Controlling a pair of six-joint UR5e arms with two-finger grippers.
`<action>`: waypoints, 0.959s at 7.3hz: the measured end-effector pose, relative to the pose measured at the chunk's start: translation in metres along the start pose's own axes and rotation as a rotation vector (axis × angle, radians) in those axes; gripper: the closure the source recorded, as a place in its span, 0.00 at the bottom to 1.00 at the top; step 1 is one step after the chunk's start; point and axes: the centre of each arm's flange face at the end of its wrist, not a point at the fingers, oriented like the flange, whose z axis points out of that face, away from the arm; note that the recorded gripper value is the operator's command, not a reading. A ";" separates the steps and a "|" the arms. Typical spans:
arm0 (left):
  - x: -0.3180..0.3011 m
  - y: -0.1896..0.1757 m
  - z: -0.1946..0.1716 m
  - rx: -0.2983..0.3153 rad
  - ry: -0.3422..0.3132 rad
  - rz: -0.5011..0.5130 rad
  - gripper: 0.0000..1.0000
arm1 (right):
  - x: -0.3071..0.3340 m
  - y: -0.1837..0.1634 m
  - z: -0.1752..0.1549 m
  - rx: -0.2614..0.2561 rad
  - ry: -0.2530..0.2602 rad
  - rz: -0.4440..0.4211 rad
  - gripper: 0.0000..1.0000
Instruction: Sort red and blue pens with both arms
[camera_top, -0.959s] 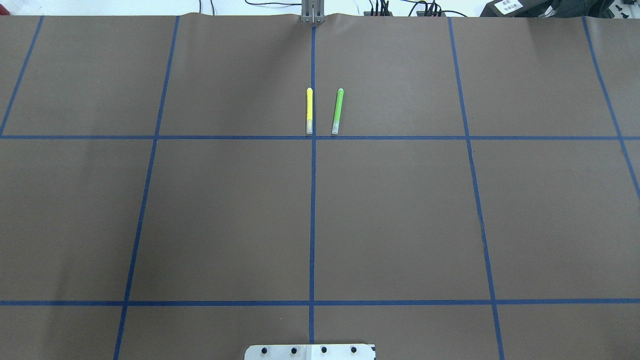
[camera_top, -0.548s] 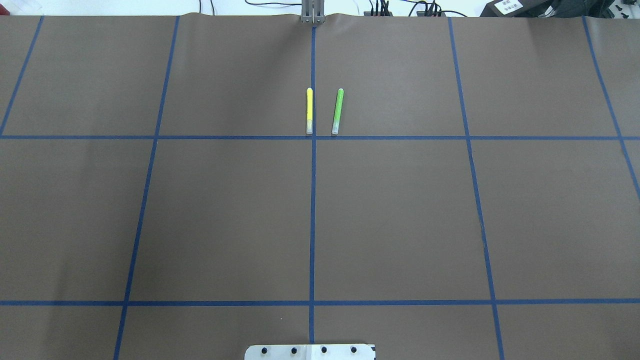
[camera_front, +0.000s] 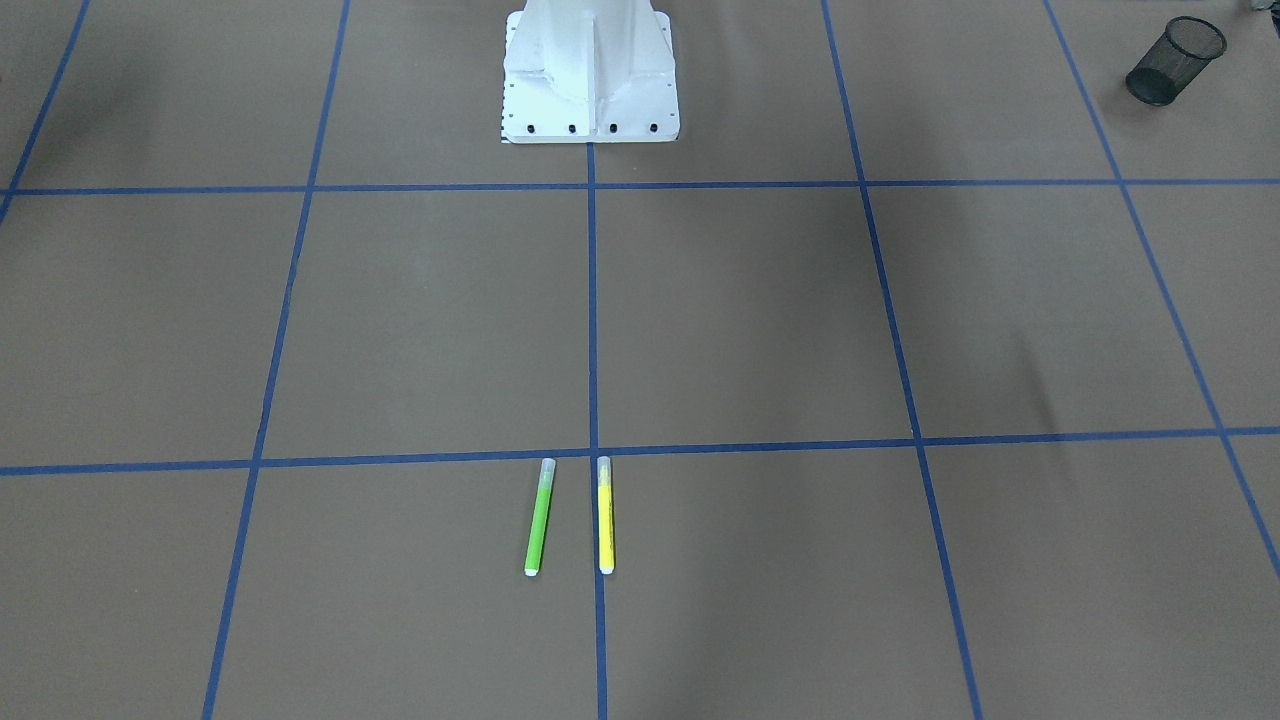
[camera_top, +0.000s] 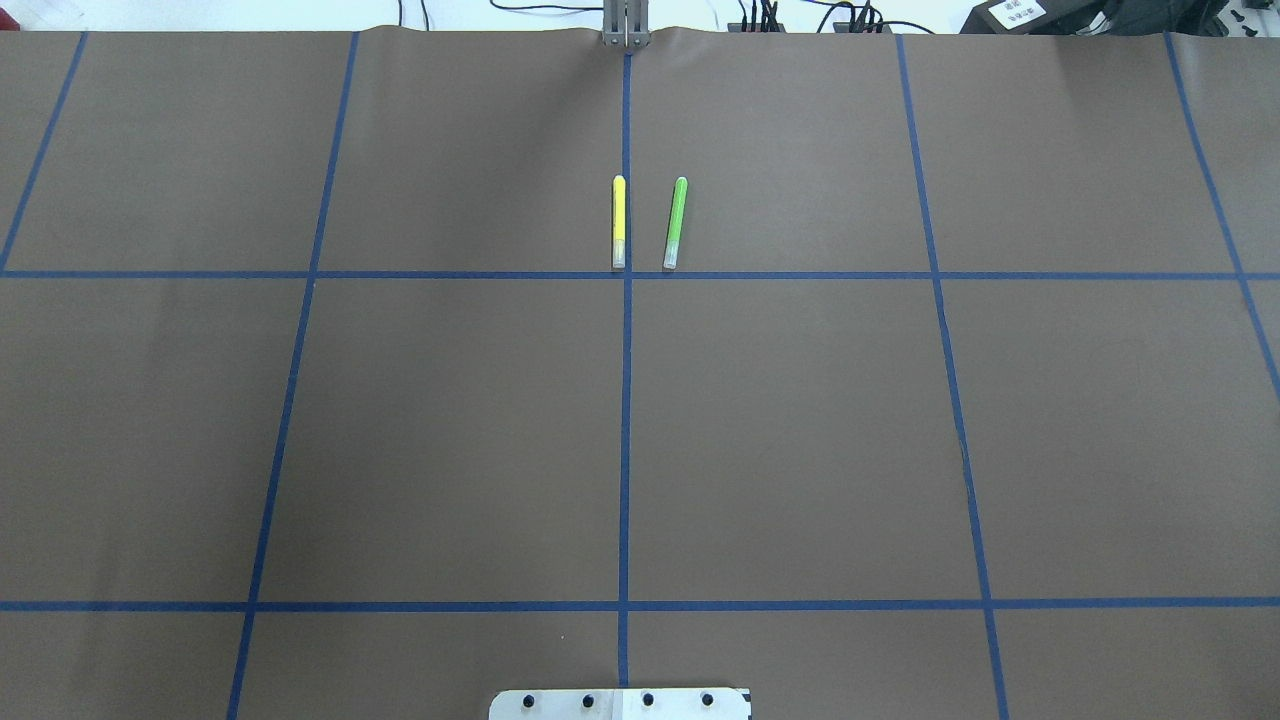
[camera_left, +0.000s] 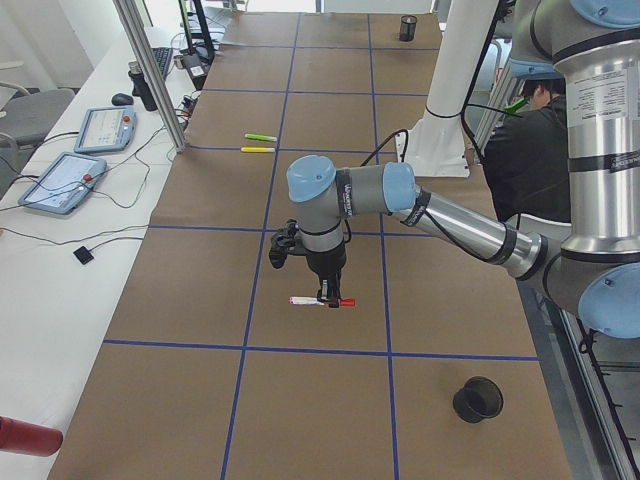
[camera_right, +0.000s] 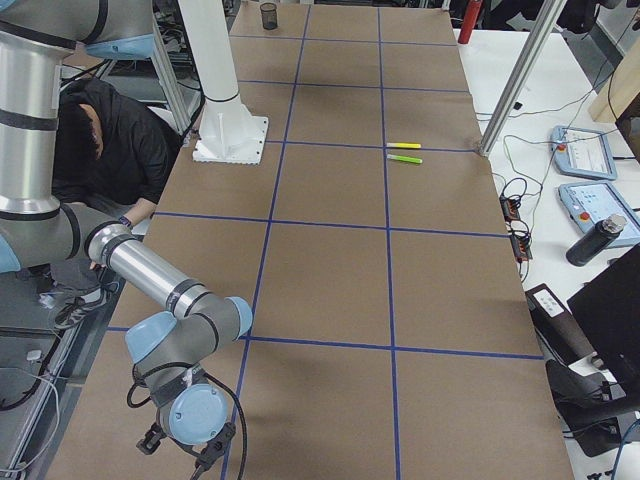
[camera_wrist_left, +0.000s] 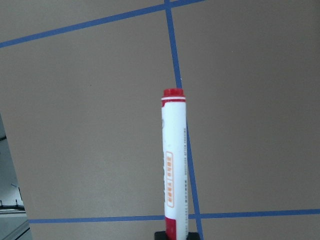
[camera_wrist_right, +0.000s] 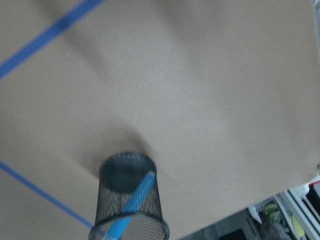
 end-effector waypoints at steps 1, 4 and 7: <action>-0.006 0.002 0.008 -0.017 0.001 -0.015 1.00 | -0.006 -0.012 -0.010 0.095 0.004 -0.001 0.01; -0.048 0.022 0.049 -0.104 0.022 -0.120 1.00 | -0.071 -0.061 -0.065 0.265 -0.048 -0.049 0.01; -0.096 0.104 0.087 -0.180 0.081 -0.310 1.00 | -0.182 -0.104 -0.122 0.301 -0.100 -0.111 0.01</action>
